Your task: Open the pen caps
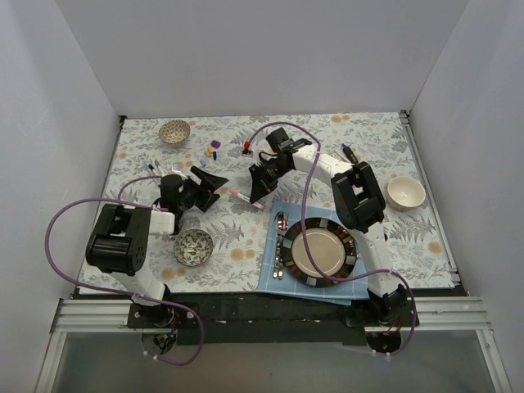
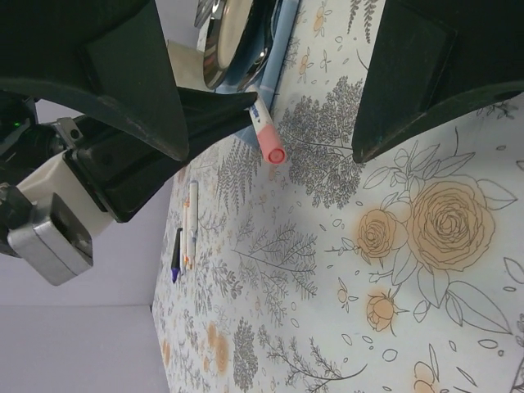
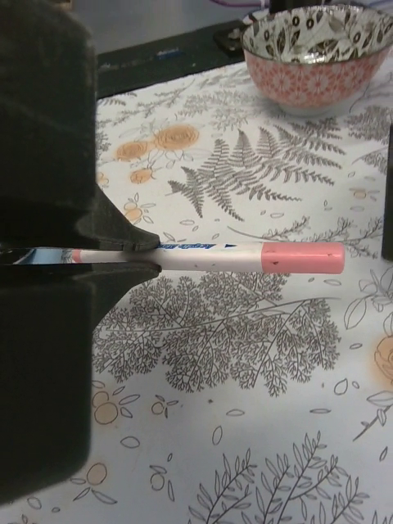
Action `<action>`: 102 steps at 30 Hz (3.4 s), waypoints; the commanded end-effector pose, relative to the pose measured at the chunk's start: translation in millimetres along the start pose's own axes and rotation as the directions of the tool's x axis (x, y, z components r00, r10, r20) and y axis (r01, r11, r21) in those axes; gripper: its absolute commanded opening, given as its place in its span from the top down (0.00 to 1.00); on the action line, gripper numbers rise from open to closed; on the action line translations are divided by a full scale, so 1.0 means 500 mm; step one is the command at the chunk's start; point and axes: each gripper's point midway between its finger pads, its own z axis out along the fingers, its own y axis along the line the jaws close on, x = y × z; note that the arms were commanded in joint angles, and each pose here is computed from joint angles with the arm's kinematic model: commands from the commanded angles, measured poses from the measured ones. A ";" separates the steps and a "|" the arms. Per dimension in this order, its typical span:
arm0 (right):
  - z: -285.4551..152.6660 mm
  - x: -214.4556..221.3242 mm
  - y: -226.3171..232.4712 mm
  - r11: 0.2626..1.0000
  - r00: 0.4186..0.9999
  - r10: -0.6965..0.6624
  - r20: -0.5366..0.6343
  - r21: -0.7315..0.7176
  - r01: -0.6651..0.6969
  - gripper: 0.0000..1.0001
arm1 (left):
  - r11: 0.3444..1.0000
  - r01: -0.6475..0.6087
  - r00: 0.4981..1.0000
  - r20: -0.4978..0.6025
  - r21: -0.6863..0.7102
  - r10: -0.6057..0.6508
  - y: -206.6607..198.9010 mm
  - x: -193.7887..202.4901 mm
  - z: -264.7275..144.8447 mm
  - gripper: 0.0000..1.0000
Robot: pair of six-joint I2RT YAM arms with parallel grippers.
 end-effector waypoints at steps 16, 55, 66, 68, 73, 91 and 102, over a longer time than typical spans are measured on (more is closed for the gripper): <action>-0.024 -0.040 0.059 0.992 0.998 0.019 0.064 -0.122 -0.011 0.99 | 0.991 -0.025 0.987 -0.155 0.133 0.046 -0.067 0.070 0.056 0.54; -0.054 -0.072 0.179 0.941 0.980 0.086 0.182 -0.337 -0.020 0.99 | 0.907 -0.270 0.953 -0.045 0.324 0.299 -0.242 0.101 0.023 1.00; -0.073 -0.063 0.218 0.911 0.981 0.083 0.177 -0.413 -0.002 0.99 | 0.929 -0.334 0.908 0.318 0.159 0.272 -0.278 -0.091 -0.026 1.00; -0.073 -0.058 0.226 0.899 0.982 0.083 0.171 -0.437 0.000 0.99 | 0.927 -0.352 0.872 0.404 0.126 0.276 -0.309 -0.158 -0.043 1.00; -0.069 -0.049 0.249 0.875 0.985 0.077 0.154 -0.484 0.007 0.99 | 0.905 -0.425 0.765 0.547 0.030 0.341 -0.357 -0.312 -0.073 1.00; -0.210 -0.080 -0.067 0.918 0.973 -0.201 0.113 0.368 0.147 0.99 | 0.922 -0.299 0.901 0.245 -0.245 0.357 -0.132 -0.277 0.042 1.00; -0.373 0.037 -0.322 0.724 0.998 -0.061 0.004 0.689 0.042 0.90 | 0.881 -0.233 0.940 0.137 -0.412 0.313 0.031 -0.294 0.111 1.00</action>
